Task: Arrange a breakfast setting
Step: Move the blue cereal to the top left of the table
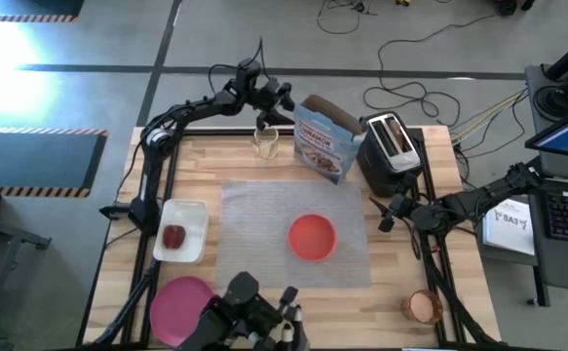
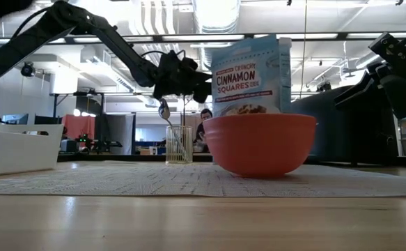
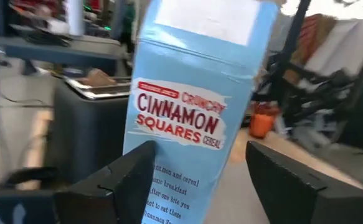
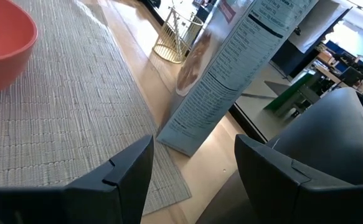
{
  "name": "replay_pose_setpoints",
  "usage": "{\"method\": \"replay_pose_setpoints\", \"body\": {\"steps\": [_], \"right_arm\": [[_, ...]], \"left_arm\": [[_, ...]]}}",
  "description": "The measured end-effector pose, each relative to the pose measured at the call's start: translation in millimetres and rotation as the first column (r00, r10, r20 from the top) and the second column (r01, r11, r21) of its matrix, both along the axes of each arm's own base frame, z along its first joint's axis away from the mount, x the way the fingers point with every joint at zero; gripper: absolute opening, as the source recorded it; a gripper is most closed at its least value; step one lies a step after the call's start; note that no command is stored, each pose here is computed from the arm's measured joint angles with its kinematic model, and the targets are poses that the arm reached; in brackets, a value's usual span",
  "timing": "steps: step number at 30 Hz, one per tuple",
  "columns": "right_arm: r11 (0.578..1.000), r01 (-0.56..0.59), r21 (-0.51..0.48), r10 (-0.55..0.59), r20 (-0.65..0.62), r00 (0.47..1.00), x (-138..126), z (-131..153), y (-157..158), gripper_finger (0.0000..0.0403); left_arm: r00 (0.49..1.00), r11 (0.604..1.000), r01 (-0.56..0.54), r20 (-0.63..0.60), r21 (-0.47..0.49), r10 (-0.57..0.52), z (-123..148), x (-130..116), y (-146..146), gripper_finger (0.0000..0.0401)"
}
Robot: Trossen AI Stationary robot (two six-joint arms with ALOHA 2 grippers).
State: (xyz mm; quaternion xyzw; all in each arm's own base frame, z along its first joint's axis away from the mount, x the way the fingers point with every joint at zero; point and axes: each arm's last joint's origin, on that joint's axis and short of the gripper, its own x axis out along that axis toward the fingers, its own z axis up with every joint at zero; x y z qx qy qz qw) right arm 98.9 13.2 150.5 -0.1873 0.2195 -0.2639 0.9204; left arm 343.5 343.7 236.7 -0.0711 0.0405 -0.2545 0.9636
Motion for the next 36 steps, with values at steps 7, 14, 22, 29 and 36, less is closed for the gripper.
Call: {"method": "replay_pose_setpoints", "body": {"steps": [7, 14, 22, 29, 36], "right_arm": [[1.0, 0.0, 0.0, 0.0, 0.0, 1.0, 0.0, 0.0, 0.0, 0.0215], [1.0, 0.0, 0.0, 0.0, 0.0, 1.0, 0.0, 0.0, 0.0, 0.0215], [1.0, 0.0, 0.0, 0.0, 0.0, 1.0, 0.0, 0.0, 0.0, 0.0215], [1.0, 0.0, 0.0, 0.0, 0.0, 1.0, 0.0, 0.0, 0.0, 0.0215], [1.0, 0.0, 0.0, 0.0, 0.0, 1.0, 0.0, 0.0, 0.0, 0.0215]], "left_arm": [[0.995, 0.991, 0.092, -0.036, -0.1, -0.096, -0.1, -1.1, -3.0, 0.0184], [0.997, 0.993, 0.066, -0.04, -0.099, -0.07, 2.6, -3.8, -1.1, 0.0163], [0.997, 0.995, -0.056, -0.049, -0.086, 0.052, 1.1, -25.9, 21.2, 0.0199], [1.0, 1.0, -0.009, -0.022, -0.028, 0.008, -7.3, -31.6, 21.0, 0.0311], [1.0, 1.0, 0.001, -0.013, 0.007, -0.001, -8.9, -22.4, 12.7, 0.0394]]}}
